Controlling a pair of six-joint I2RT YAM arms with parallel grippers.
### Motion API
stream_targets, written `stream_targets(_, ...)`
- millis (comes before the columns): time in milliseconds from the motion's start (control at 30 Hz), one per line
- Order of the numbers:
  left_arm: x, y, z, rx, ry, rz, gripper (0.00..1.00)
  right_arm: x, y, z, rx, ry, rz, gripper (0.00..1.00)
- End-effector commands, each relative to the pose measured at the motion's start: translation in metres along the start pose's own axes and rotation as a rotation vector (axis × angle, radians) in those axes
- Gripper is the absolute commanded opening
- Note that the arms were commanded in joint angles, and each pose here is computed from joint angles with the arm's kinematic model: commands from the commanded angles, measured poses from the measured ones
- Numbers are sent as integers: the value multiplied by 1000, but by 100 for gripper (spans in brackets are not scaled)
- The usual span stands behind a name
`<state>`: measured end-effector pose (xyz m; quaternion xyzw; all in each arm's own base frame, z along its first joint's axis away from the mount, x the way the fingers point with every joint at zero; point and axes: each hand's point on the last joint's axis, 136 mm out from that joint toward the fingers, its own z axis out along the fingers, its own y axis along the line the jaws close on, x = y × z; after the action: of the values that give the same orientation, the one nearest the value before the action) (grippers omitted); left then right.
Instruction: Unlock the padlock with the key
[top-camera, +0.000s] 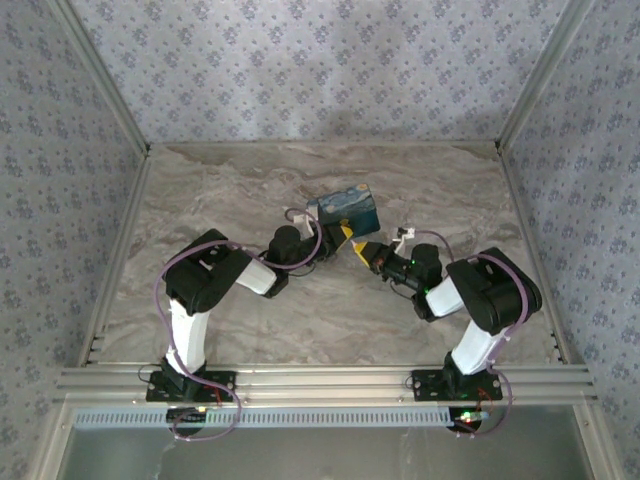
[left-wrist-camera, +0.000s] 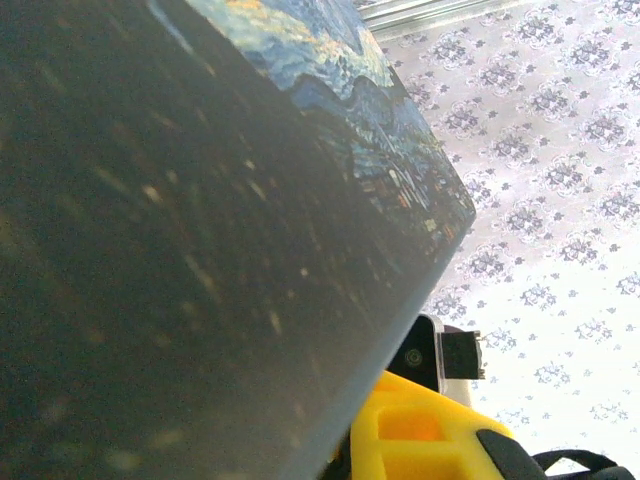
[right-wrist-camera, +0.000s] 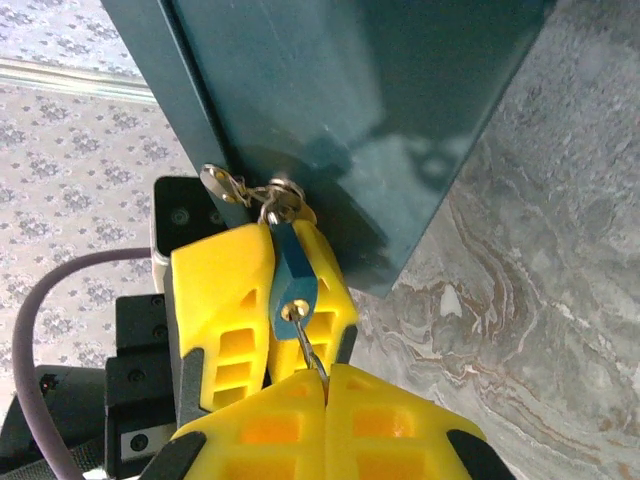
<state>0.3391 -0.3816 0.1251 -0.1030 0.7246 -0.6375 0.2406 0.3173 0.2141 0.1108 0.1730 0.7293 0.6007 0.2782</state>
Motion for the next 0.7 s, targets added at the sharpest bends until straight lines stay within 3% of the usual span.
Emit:
stream_targets(0, 19, -40, 4, 149, 83, 43, 0, -20, 10, 4, -36, -56, -20, 0)
stream_targets(433, 24, -42, 8, 151, 104, 43, 0, -10, 10, 20, -40, 10, -43, 0)
stream_targets(667, 41, -50, 12, 165, 186, 71, 0, -16, 16, 34, -19, 25, -42, 0)
